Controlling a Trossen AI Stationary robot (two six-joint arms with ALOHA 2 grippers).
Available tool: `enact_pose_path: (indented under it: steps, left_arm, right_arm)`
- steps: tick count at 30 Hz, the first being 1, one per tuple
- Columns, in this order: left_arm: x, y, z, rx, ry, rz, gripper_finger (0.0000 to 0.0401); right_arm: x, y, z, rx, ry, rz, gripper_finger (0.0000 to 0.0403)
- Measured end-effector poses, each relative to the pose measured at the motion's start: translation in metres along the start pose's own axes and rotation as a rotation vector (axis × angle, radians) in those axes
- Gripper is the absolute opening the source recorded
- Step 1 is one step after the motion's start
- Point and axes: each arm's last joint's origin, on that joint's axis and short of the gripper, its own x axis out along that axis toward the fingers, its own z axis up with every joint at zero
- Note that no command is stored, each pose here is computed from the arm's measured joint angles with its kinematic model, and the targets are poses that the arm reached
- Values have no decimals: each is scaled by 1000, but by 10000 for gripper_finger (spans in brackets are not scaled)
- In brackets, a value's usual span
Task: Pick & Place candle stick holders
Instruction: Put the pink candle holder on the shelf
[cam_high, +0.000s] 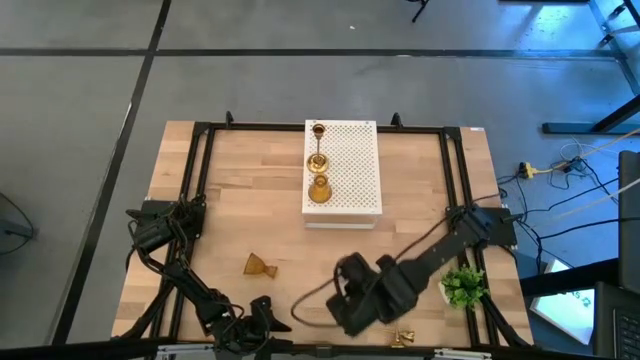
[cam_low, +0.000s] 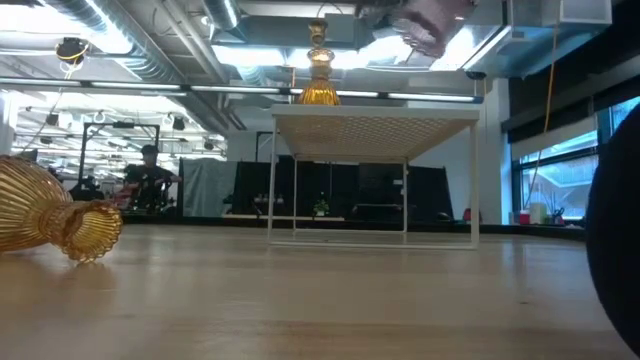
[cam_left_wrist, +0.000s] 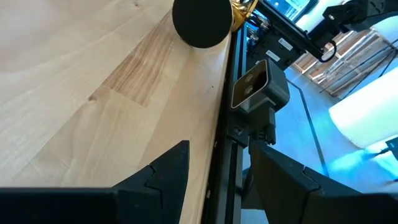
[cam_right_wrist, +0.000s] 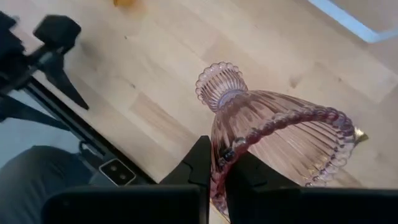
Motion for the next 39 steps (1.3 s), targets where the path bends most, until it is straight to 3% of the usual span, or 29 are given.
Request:
enact_pose_path:
  steps: [13, 23, 29, 33, 39]
  left_arm:
    - [-2, 1, -2, 16, 8, 7, 166]
    - [-4, 3, -6, 34, 29, 30, 166]
    - [-5, 4, -8, 42, 36, 38, 166]
    - [-6, 4, -9, 46, 41, 40, 166]
    - [-10, 5, -12, 35, 35, 52, 166]
  right_arm:
    - [-32, -44, 106, 53, 76, 96, 20]
    - [-26, -79, 173, 69, 144, 134, 20]
    - [-30, -88, 183, 39, 160, 163, 20]
    - [-60, -101, 179, 6, 100, 215, 20]
    - [-110, -122, 155, -22, -107, 239, 20]
